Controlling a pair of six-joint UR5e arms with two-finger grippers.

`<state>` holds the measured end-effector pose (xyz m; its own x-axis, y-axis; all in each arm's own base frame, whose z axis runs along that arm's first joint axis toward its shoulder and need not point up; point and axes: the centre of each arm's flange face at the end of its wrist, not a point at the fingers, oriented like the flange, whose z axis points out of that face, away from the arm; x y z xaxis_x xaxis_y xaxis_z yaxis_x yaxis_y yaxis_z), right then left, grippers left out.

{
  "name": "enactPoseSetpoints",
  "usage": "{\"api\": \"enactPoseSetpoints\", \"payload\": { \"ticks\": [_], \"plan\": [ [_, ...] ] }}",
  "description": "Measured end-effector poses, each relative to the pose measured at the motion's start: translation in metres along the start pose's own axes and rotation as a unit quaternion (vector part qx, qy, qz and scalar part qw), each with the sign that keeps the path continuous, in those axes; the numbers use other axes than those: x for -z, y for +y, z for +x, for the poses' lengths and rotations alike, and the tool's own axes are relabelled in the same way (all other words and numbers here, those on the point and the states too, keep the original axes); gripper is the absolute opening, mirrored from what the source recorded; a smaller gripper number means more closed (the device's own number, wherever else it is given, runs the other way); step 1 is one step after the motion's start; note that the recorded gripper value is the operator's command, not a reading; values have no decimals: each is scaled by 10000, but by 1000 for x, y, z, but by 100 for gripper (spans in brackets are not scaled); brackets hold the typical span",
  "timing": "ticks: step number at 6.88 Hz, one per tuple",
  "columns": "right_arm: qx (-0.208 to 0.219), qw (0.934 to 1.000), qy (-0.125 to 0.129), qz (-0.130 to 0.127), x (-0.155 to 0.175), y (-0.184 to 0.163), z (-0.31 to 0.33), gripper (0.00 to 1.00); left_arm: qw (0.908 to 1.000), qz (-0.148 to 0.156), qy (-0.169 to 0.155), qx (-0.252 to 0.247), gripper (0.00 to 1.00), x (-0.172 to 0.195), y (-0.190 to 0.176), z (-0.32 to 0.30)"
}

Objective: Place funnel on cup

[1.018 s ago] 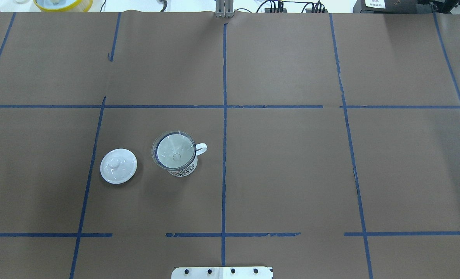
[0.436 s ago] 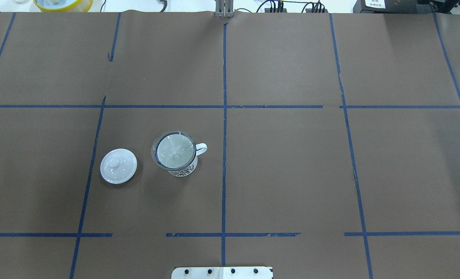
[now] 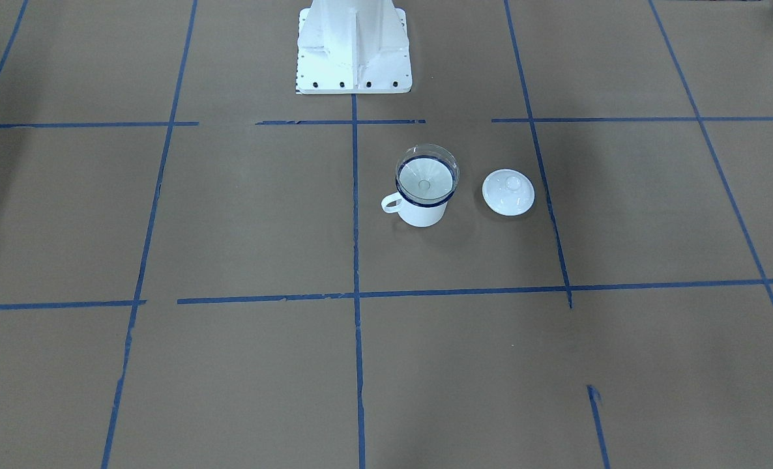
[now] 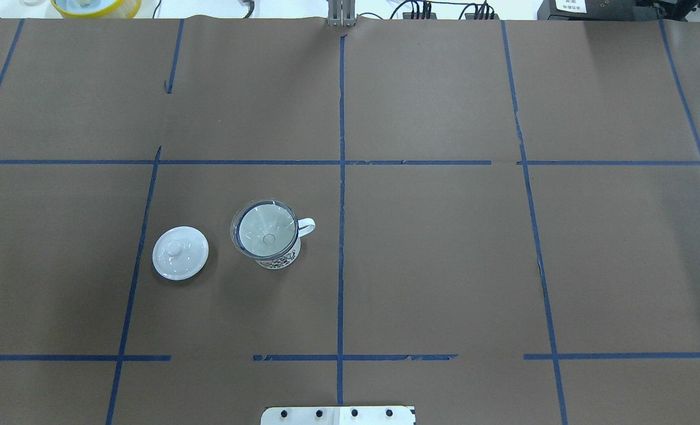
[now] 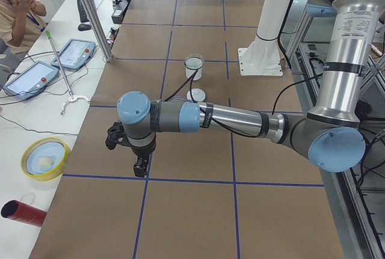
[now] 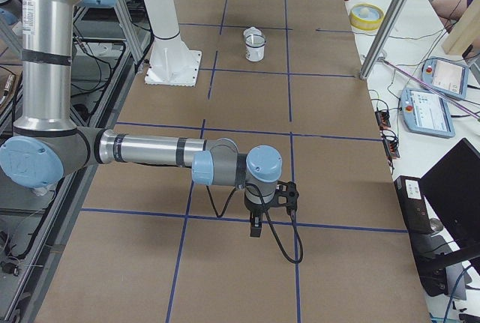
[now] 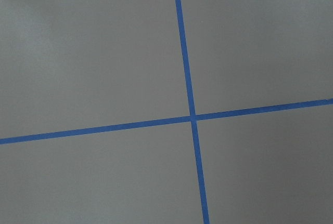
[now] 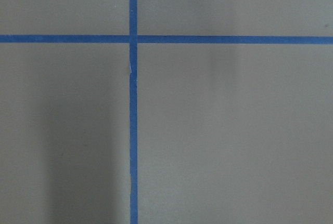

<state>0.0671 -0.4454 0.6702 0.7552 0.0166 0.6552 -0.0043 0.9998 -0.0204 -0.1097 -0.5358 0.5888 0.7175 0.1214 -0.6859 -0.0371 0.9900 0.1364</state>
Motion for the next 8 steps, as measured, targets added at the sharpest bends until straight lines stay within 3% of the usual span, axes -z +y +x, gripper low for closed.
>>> {"api": "enactPoseSetpoints", "payload": {
  "ticks": [8],
  "plan": [
    [1, 10000, 0, 1, 0, 0, 0, 100, 9989, -260, 187, 353, 100, -35, 4, -29]
  ]
}}
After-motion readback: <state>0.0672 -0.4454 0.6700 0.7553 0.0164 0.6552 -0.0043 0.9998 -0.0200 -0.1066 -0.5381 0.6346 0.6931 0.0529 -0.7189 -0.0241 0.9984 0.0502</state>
